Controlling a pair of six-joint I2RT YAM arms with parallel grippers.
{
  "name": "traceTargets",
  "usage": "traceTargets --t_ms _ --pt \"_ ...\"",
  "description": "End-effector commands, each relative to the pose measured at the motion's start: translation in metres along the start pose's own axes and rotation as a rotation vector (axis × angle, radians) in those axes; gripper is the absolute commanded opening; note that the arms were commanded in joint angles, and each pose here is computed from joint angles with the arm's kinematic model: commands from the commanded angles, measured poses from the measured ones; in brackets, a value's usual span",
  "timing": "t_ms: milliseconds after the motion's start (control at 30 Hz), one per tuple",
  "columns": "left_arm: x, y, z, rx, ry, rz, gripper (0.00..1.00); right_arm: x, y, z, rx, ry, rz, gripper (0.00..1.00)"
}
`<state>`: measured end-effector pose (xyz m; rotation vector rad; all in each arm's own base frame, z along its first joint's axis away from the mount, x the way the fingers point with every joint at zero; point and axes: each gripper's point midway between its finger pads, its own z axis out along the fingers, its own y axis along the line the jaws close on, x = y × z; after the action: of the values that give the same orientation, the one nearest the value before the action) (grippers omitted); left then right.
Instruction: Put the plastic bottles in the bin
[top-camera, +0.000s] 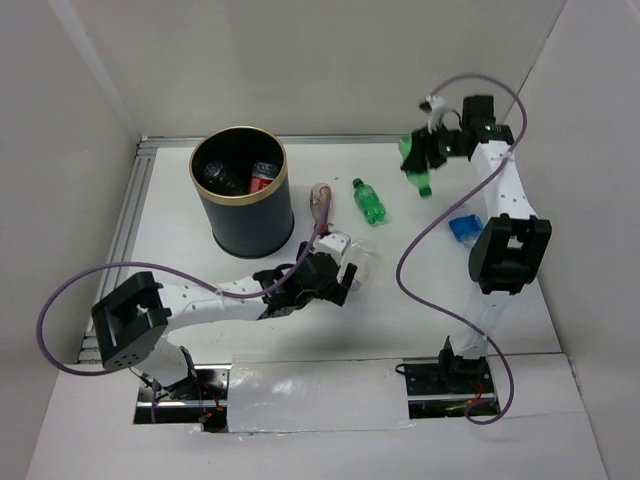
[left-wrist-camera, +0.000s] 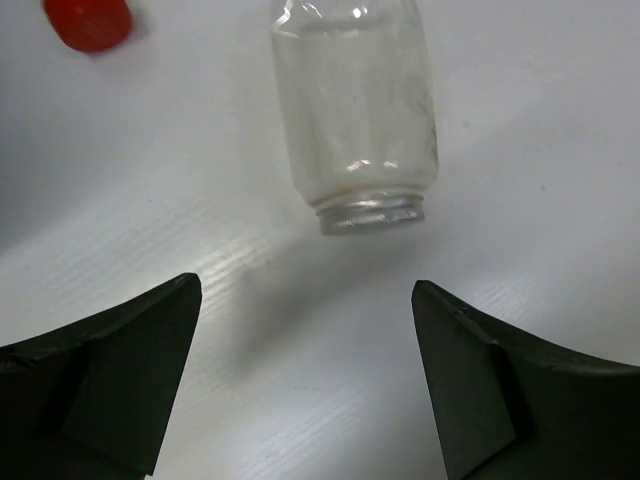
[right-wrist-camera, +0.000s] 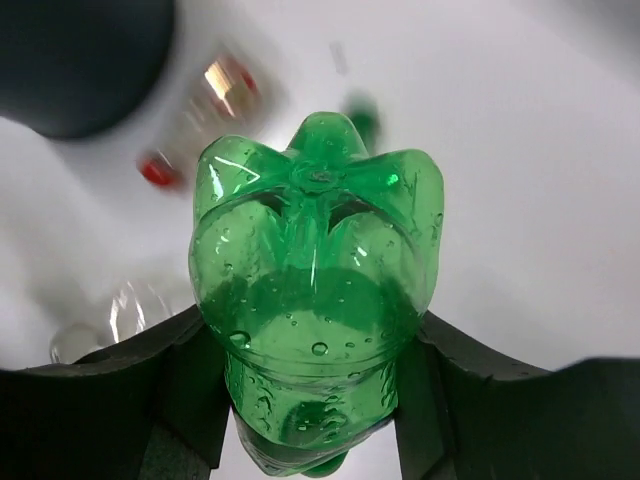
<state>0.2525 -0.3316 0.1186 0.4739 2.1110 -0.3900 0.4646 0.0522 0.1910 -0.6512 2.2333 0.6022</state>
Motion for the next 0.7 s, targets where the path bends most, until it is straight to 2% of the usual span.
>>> traceTargets --t_ms 0,33,67,133,167,200,233,267,333,367,400,500,533,567,600,667 --pt "-0.020 -0.032 0.004 0.083 -0.095 -0.098 0.99 -0.112 0.104 -0.033 -0.297 -0.297 -0.386 0.13" --pt "-0.022 -0.033 0.004 0.087 -0.103 -0.102 0.99 -0.137 0.143 -0.037 -0.400 -0.379 -0.479 0.13" --pt "-0.014 -0.031 0.007 0.079 -0.086 -0.094 0.99 -0.170 0.161 -0.044 -0.401 -0.498 -0.610 0.12" --pt "-0.015 -0.041 0.008 0.116 -0.098 -0.089 0.99 -0.200 0.195 -0.041 -0.418 -0.591 -0.654 0.12" --pt "-0.014 -0.040 0.009 0.118 -0.102 -0.091 0.99 -0.221 0.234 -0.039 -0.447 -0.681 -0.757 0.14" --pt "-0.015 -0.045 0.007 0.130 -0.108 -0.090 0.99 -0.231 0.250 -0.034 -0.455 -0.712 -0.792 0.14" --pt "-0.011 -0.044 0.009 0.126 -0.101 -0.076 0.99 -0.250 0.286 -0.038 -0.465 -0.776 -0.850 0.15" --pt "-0.012 -0.042 0.010 0.114 -0.105 -0.077 0.99 -0.252 0.294 -0.015 -0.501 -0.770 -0.840 0.15" --pt "-0.011 -0.046 0.008 0.122 -0.104 -0.072 0.99 -0.264 0.322 -0.005 -0.556 -0.799 -0.829 0.18" --pt "-0.007 -0.044 0.009 0.119 -0.097 -0.068 0.99 -0.279 0.352 -0.019 -0.576 -0.864 -0.866 0.18" --pt "-0.004 -0.042 0.011 0.105 -0.093 -0.065 0.99 -0.280 0.356 0.005 -0.587 -0.866 -0.852 0.18" --pt "0.001 -0.044 0.013 0.100 -0.086 -0.056 0.99 -0.282 0.390 0.021 -0.642 -0.908 -0.825 0.23" --pt "0.005 -0.042 0.016 0.086 -0.078 -0.051 0.99 -0.280 0.395 0.027 -0.650 -0.905 -0.808 0.27" --pt "0.010 -0.038 0.018 0.071 -0.067 -0.032 0.99 -0.277 0.398 0.037 -0.659 -0.885 -0.748 0.38" --pt "0.005 -0.042 0.020 0.074 -0.075 -0.036 0.99 -0.271 0.403 0.045 -0.679 -0.867 -0.729 0.70" --pt "0.008 -0.037 0.027 0.034 -0.069 -0.016 0.99 -0.266 0.403 0.059 -0.662 -0.829 -0.692 0.87"
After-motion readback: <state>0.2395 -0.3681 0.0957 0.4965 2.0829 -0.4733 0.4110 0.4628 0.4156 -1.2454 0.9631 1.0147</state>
